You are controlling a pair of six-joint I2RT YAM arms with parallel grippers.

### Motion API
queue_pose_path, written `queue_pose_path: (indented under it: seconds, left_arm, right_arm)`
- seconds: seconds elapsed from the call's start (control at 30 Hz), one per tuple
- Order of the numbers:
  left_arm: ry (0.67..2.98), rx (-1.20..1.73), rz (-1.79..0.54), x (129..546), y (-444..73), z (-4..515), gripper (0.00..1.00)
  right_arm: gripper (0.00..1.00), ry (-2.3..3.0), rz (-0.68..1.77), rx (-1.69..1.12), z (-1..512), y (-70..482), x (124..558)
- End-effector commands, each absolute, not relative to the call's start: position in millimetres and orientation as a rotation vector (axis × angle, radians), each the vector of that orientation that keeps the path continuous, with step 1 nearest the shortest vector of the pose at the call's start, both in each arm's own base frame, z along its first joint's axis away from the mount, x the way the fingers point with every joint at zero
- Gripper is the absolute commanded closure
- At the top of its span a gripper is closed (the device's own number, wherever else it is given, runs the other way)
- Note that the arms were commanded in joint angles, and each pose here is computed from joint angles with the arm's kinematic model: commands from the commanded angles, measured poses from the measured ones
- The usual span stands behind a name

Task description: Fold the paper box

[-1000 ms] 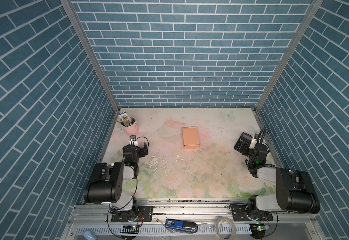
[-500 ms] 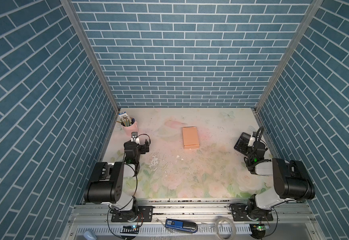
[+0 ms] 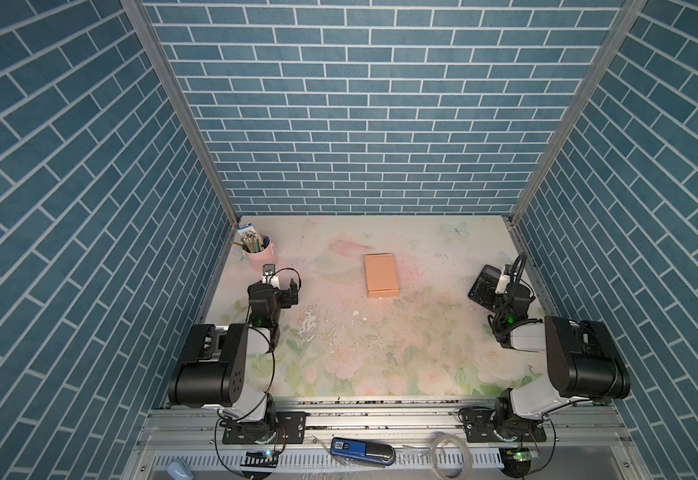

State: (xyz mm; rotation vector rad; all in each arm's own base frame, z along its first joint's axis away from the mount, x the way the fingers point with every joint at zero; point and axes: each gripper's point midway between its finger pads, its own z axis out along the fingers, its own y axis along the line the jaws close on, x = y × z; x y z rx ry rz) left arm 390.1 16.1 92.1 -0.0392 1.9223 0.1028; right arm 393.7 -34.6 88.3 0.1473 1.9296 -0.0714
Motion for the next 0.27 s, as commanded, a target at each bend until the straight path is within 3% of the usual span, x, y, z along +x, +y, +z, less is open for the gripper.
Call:
queue_pose_path:
  seconds: [0.0,0.23]
  left_arm:
    - [1.918,-0.032,0.115,392.7,16.1,94.2,0.0]
    - [1.932,-0.008,0.15,394.4,11.5,93.0,0.01]
  right_arm:
    - [0.01,1.924,-0.081,0.127,89.8,-32.8,392.4]
    - [0.01,1.925,-0.084,0.128,89.8,-33.4,392.3]
